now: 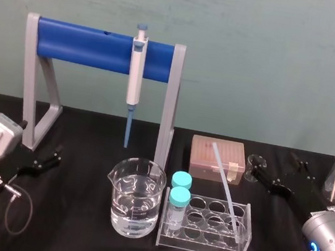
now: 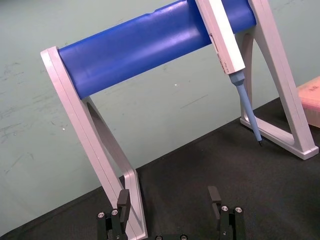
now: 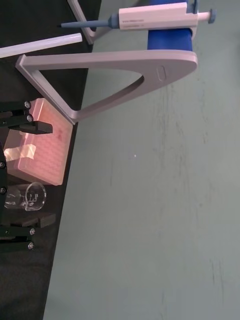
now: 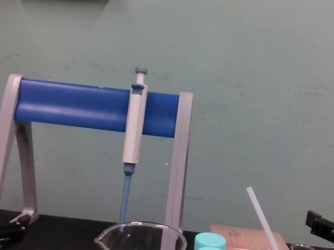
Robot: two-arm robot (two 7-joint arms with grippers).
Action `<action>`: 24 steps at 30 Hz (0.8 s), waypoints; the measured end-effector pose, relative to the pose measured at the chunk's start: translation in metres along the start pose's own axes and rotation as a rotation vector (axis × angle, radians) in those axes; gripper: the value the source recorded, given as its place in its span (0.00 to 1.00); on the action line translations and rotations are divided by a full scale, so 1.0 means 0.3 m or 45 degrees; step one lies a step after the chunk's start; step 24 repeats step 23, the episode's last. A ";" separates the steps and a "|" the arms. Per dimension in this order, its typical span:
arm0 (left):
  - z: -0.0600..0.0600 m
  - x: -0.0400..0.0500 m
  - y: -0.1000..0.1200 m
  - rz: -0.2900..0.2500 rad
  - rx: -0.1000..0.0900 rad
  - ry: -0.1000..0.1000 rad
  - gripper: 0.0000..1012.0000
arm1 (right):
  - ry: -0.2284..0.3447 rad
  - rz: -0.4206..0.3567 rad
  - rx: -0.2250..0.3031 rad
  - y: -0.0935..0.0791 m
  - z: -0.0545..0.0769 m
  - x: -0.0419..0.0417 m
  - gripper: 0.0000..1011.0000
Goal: Pick up the stirring rod with one hand, then place it down.
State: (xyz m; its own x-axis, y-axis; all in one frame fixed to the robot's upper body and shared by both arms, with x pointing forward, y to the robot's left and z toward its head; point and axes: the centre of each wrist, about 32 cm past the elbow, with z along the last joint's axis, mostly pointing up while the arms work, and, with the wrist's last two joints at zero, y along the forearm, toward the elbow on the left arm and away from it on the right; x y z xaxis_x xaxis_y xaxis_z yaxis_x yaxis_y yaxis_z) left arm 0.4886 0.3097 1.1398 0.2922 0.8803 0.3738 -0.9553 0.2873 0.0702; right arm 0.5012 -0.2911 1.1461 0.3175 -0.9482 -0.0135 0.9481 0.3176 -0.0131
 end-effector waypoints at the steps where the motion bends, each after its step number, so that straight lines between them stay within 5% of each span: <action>1: 0.000 0.000 0.000 0.000 0.000 0.000 0.99 | 0.000 0.000 0.000 0.000 0.000 0.000 0.99; 24: 0.000 0.000 0.000 0.000 0.000 0.000 0.99 | 0.000 -0.002 0.006 -0.002 0.001 -0.002 0.99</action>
